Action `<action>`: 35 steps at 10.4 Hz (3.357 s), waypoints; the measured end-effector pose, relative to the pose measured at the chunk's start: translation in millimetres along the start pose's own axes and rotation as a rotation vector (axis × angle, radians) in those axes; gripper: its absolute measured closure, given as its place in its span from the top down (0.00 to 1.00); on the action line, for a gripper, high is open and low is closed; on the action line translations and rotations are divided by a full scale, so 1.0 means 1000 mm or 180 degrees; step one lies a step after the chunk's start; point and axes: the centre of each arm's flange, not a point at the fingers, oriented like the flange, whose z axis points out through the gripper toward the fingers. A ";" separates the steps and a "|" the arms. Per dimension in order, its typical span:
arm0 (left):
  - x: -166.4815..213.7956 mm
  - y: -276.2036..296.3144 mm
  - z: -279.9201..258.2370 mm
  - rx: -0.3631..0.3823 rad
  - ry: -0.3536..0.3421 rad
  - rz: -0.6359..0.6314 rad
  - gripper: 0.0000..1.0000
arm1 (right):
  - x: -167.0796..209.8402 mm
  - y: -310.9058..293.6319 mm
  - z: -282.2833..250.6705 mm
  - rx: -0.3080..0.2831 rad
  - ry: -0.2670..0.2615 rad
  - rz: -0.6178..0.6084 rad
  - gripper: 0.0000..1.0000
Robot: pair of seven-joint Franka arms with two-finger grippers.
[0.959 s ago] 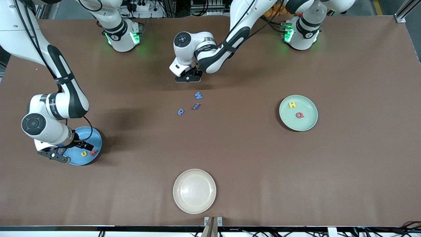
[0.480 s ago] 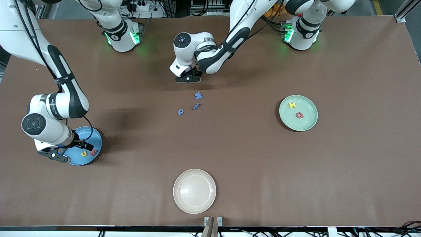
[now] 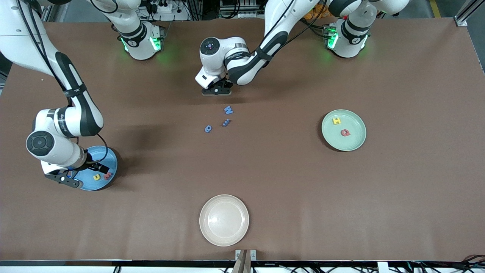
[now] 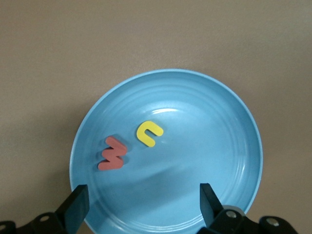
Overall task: Sort upper and lower case letters into plates
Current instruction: 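Grasp the teal b with the left gripper while the right gripper returns, then place the b on the green plate while the right gripper hovers over letters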
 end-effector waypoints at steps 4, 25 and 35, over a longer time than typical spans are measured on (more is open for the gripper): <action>0.025 -0.014 -0.011 0.0292 -0.0047 0.0110 0.29 | -0.012 -0.035 -0.009 0.0074 -0.0059 0.0014 1.00; 0.231 -0.391 -0.065 0.0964 -0.0394 0.2203 0.29 | -0.371 -0.430 -0.048 0.0265 -0.0252 0.0747 1.00; 0.242 -0.435 -0.059 0.0915 -0.0519 0.2117 0.37 | -0.360 -0.403 -0.023 0.0468 -0.0285 0.1018 1.00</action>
